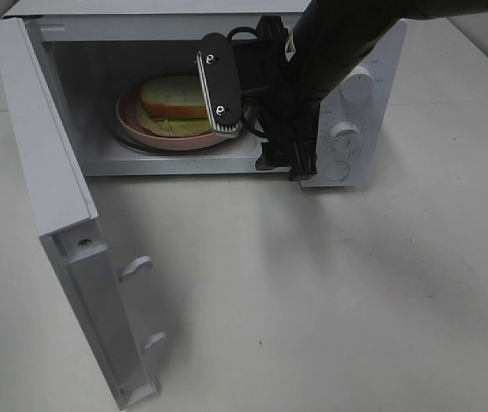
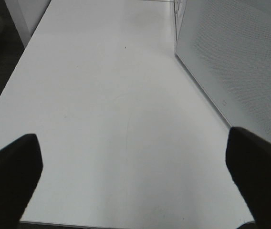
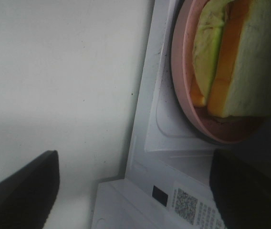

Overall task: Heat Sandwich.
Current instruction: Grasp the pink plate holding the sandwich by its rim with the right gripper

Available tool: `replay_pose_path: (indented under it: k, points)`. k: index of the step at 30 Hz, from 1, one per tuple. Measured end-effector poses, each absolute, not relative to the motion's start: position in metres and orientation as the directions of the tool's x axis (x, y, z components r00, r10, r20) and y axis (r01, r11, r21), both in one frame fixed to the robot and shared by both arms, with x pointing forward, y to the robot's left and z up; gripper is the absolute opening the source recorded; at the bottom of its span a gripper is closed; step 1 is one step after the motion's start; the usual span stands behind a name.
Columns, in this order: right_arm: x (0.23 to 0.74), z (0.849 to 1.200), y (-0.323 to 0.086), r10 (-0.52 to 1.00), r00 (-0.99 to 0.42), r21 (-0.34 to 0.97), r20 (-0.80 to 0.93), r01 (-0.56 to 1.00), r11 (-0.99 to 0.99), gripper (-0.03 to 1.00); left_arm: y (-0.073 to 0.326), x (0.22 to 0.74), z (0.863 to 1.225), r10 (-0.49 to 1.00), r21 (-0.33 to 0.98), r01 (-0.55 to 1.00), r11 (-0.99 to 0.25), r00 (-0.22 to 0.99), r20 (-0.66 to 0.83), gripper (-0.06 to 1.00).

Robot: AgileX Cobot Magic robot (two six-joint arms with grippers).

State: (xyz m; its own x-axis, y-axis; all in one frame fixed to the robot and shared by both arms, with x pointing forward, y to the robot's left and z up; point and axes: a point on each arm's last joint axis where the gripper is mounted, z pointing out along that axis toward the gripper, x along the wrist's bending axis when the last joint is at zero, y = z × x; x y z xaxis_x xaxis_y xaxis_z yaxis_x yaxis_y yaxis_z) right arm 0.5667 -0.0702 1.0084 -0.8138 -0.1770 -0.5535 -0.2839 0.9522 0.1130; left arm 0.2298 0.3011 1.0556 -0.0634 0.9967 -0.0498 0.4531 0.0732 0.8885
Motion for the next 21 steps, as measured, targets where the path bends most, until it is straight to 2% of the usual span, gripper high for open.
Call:
replay_pose_path:
  k: [21]
  points:
    - [0.616,0.972,-0.034,-0.172,-0.806,0.121,-0.566,-0.287,0.950,0.81,0.301,0.230,1.056,0.997,0.888,0.453,0.073,-0.063,-0.050,0.99]
